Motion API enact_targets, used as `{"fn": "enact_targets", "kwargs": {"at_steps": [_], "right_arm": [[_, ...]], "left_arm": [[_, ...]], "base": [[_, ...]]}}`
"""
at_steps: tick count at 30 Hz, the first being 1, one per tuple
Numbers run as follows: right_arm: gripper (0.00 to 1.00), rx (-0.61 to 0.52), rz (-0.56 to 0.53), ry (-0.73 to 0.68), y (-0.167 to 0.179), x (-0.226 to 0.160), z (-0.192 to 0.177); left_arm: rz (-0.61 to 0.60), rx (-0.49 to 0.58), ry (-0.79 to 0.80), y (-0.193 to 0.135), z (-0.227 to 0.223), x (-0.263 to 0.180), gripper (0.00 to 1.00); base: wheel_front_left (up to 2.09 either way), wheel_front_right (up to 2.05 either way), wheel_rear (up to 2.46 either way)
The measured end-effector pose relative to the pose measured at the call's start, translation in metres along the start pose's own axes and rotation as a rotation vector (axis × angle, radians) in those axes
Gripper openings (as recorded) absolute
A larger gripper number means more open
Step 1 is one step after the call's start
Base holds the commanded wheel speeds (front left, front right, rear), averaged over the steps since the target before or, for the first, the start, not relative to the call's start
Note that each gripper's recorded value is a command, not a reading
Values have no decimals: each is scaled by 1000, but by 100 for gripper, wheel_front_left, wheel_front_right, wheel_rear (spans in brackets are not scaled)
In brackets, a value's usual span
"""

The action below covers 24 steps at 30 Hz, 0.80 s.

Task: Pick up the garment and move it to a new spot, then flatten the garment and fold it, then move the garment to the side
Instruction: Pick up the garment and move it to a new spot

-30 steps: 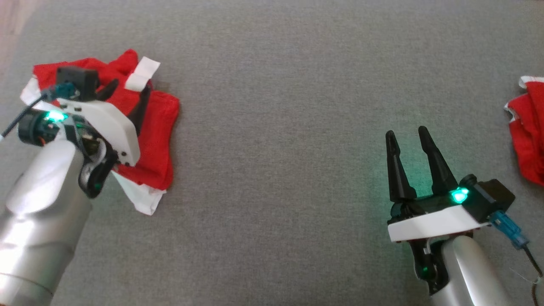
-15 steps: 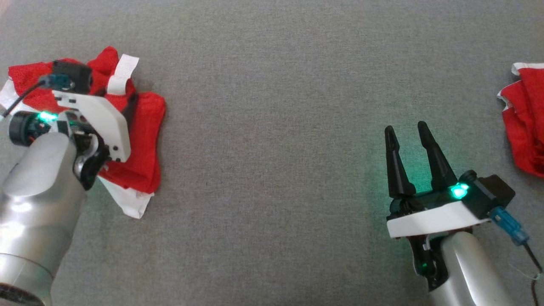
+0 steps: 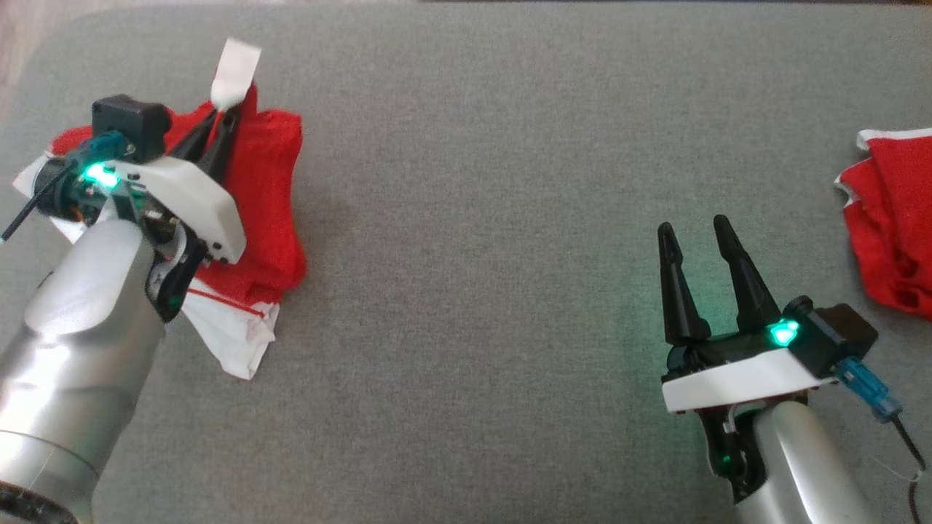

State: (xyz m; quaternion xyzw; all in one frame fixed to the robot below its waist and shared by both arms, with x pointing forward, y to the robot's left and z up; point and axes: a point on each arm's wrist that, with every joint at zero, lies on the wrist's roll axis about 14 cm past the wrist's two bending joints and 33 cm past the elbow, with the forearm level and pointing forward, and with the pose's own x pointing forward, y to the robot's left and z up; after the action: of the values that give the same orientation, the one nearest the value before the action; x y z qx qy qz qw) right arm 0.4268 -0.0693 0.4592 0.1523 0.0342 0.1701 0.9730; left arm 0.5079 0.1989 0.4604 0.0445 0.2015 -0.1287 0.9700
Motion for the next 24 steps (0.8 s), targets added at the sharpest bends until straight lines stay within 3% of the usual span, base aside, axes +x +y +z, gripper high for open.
{"fn": "enact_targets", "kwargs": {"at_steps": [8,19,24], "right_arm": [[100,-7,12,-50,8,-9,21],[100,11,-50,-86,-6,-29,34],[100,25,-87,-98,-17,-36,38]], "left_arm": [[-84,74,-230,-28,67,-20,0],[-284,134,-513,-109,161,-41,0],[-357,164,-550,-140,182,-37,0]], "base": [[0,0,0],[0,0,0],[0,0,0]]}}
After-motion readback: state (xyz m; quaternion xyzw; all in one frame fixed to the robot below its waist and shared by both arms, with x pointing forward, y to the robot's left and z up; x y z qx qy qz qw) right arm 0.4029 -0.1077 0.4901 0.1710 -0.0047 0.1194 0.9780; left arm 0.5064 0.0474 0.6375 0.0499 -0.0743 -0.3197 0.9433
